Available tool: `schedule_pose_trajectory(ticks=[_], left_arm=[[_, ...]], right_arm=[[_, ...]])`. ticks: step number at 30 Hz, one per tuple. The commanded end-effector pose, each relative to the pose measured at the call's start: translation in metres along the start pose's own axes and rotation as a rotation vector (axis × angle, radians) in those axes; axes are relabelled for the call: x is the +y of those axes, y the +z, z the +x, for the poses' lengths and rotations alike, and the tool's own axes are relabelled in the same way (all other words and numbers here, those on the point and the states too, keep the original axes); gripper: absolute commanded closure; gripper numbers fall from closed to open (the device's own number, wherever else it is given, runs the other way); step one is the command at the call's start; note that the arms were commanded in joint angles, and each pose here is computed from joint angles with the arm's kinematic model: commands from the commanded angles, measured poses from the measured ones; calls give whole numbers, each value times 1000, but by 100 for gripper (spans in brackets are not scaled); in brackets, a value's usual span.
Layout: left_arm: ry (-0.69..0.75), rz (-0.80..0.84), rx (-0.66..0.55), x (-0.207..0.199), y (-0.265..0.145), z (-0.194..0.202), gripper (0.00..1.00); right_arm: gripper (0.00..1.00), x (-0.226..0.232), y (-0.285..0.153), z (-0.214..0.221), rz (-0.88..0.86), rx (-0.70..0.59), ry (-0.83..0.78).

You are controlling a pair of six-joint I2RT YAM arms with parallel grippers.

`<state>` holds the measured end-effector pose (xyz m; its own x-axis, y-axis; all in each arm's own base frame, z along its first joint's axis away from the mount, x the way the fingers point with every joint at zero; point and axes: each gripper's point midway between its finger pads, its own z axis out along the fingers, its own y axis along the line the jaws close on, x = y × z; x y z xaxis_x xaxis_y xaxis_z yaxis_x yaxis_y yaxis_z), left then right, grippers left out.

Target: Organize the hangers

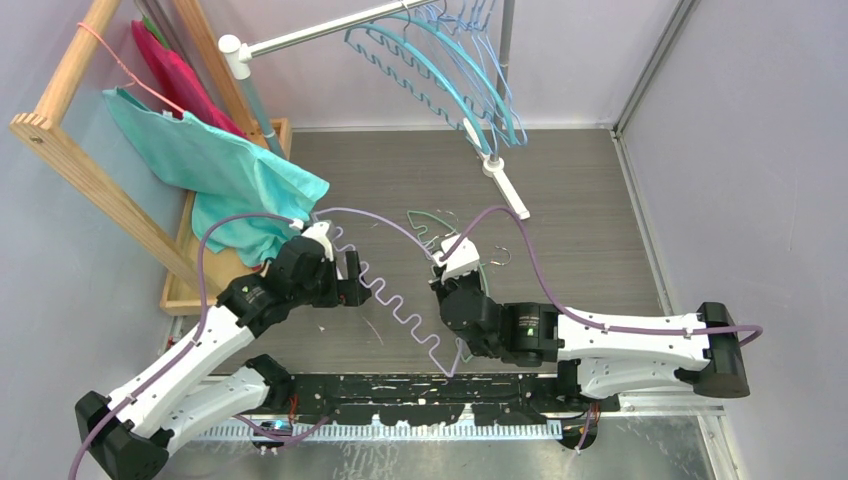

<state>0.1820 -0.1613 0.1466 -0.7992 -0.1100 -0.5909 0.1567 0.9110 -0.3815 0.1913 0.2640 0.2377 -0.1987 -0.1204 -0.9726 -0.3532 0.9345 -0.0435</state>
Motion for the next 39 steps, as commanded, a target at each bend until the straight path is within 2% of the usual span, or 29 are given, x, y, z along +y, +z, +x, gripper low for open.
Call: schedule_pose_trajectory(ticks=[1,7,17,24,27,32,36,39], left_arm=[[-2,-1,49,2,-12,10,2],[-18,88,-1,-11,-22,5,2],[-44,126,-115,-24,-49,-26,2],[1,-28,36,8,-32,8,2],[-9,46,61,-1,-29,19,2],[16,290,66,-39,-40,24,2],[50,371,99,-50,-46,31,2],[58,367,94,-48,-46,31,2]], right_arm=[[99,-48,-8,-54,229,-135,53],[99,-45,-5,-66,251,-160,14],[99,-22,9,-47,196,-134,11],[99,-44,13,-47,269,-127,-50],[99,-74,26,-48,316,-119,-24],[99,-114,42,-40,366,-110,5],[99,-117,52,-29,362,-90,-22],[99,-112,57,-22,339,-78,-27]])
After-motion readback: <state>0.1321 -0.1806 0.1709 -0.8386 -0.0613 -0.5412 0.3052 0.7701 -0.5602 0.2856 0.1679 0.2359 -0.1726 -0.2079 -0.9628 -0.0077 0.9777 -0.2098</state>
